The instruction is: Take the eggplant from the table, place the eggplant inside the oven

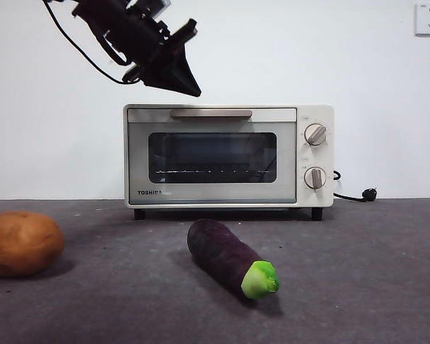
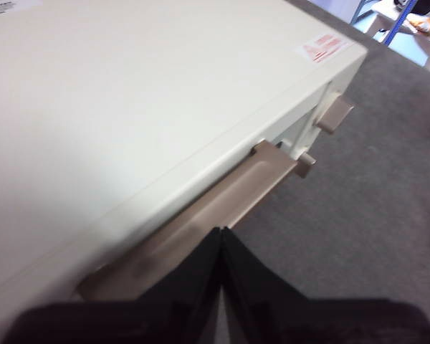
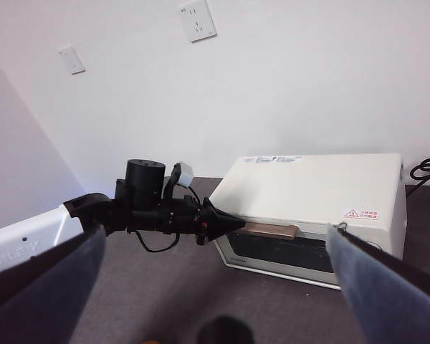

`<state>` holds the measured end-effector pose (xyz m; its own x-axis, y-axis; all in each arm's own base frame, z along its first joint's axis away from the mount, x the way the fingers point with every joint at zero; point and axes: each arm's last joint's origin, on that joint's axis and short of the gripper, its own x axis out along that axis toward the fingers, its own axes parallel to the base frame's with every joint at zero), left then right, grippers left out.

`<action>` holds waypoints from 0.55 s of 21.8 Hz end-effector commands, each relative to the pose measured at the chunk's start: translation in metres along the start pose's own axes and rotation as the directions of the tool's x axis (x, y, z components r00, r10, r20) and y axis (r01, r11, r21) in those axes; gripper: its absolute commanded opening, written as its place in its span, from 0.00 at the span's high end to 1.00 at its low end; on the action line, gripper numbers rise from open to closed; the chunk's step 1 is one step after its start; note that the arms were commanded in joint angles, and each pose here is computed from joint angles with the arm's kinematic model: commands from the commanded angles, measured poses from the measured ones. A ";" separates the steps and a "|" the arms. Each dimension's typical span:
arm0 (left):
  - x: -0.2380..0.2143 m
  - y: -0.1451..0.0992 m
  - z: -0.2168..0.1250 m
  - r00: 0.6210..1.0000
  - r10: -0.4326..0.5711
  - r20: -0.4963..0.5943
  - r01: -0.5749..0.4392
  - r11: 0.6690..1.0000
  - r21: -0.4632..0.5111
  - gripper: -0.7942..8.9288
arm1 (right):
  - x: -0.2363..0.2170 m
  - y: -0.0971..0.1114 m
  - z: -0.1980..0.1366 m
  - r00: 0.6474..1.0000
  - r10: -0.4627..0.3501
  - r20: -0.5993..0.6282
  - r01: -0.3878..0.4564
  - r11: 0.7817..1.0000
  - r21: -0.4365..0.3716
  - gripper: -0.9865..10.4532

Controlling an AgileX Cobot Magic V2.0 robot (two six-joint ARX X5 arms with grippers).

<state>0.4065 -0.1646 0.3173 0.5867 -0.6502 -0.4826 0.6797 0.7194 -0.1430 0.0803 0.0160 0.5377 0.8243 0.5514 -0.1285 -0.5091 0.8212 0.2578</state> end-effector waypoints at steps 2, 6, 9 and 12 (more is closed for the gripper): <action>0.010 0.002 -0.005 1.000 0.001 -0.004 -0.001 1.000 0.028 0.92 | -0.002 0.001 0.000 1.000 0.006 0.003 -0.006 1.000 0.008 0.39; 0.015 0.005 -0.006 1.000 0.028 -0.001 -0.028 0.999 0.030 0.92 | -0.002 0.002 0.000 1.000 0.010 0.002 -0.010 1.000 0.011 0.39; 0.017 0.006 -0.008 1.000 0.030 -0.001 -0.030 0.999 0.030 0.92 | -0.002 0.002 -0.001 1.000 0.018 -0.006 -0.018 1.000 0.016 0.39; 0.018 0.007 -0.007 0.999 0.046 0.009 -0.046 0.998 0.035 0.92 | -0.002 0.002 -0.002 1.000 0.017 -0.016 -0.016 1.000 0.022 0.39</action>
<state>0.4154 -0.1673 0.3079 0.6225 -0.6198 -0.4779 0.6610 0.7433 -0.1030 0.0795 0.0163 0.5355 0.8120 0.5647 -0.1476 -0.5133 0.8113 0.2798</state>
